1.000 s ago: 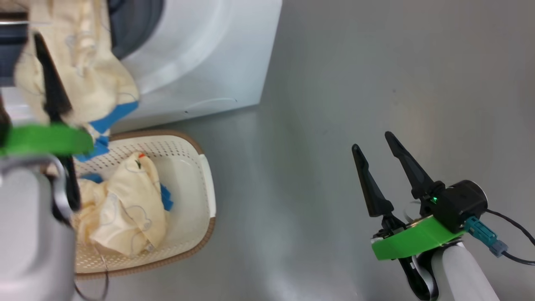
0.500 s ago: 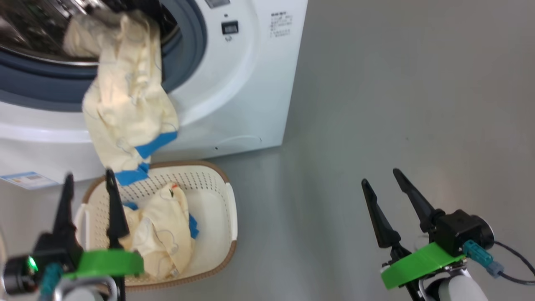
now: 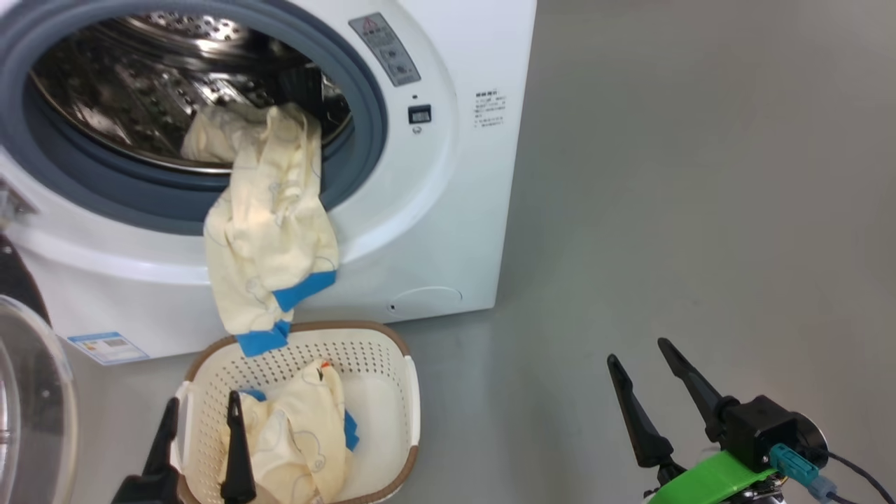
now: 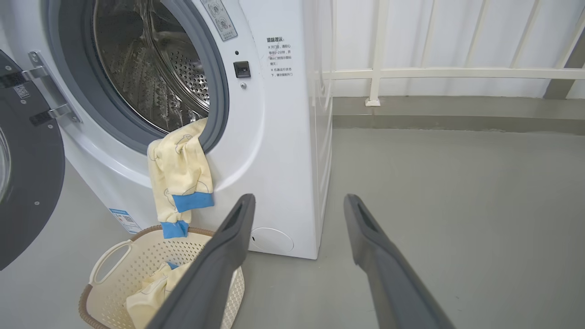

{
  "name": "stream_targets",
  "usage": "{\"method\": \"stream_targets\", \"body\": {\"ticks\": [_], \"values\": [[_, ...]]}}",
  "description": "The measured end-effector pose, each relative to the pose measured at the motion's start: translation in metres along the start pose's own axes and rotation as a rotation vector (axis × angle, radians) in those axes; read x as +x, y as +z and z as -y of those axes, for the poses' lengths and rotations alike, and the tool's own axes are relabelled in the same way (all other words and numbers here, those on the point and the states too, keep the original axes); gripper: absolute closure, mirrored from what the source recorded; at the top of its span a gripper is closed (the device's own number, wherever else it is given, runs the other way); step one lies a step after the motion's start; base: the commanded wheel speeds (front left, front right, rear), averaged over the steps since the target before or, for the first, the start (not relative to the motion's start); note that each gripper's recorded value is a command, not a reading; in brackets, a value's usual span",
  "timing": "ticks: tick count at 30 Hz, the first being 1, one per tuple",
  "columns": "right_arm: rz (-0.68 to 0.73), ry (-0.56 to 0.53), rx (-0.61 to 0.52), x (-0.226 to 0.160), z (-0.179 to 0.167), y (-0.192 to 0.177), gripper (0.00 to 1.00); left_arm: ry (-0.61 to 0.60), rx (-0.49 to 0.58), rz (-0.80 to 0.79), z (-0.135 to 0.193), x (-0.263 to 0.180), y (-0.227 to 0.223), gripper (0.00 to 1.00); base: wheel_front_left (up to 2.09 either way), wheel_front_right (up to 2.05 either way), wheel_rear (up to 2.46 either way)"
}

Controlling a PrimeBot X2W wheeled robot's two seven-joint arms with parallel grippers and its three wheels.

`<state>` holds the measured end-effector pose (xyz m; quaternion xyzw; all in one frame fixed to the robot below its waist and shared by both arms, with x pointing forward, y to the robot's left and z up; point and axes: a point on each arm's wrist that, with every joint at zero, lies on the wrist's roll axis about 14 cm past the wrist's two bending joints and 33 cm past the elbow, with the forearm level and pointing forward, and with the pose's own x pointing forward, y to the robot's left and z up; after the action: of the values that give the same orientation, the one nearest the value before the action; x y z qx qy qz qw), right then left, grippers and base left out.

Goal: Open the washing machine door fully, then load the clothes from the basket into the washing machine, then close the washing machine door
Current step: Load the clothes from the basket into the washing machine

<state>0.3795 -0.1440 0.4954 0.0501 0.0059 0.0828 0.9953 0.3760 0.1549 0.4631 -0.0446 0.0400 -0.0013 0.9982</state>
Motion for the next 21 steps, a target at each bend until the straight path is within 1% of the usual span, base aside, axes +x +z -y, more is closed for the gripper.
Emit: {"method": "stream_targets", "body": {"ticks": [9,21], "values": [[0.021,0.021,0.000,-0.0063,-0.0086,0.0093,0.00,0.014,-0.019,0.012,-0.0030,-0.0118,0.0061,0.00,0.00,0.00,0.00],[0.015,0.028,0.002,-0.0042,-0.0107,0.0080,0.00,0.016,-0.036,-0.011,-0.0013,-0.0122,-0.0010,0.00,0.00,0.00,0.00]]}}
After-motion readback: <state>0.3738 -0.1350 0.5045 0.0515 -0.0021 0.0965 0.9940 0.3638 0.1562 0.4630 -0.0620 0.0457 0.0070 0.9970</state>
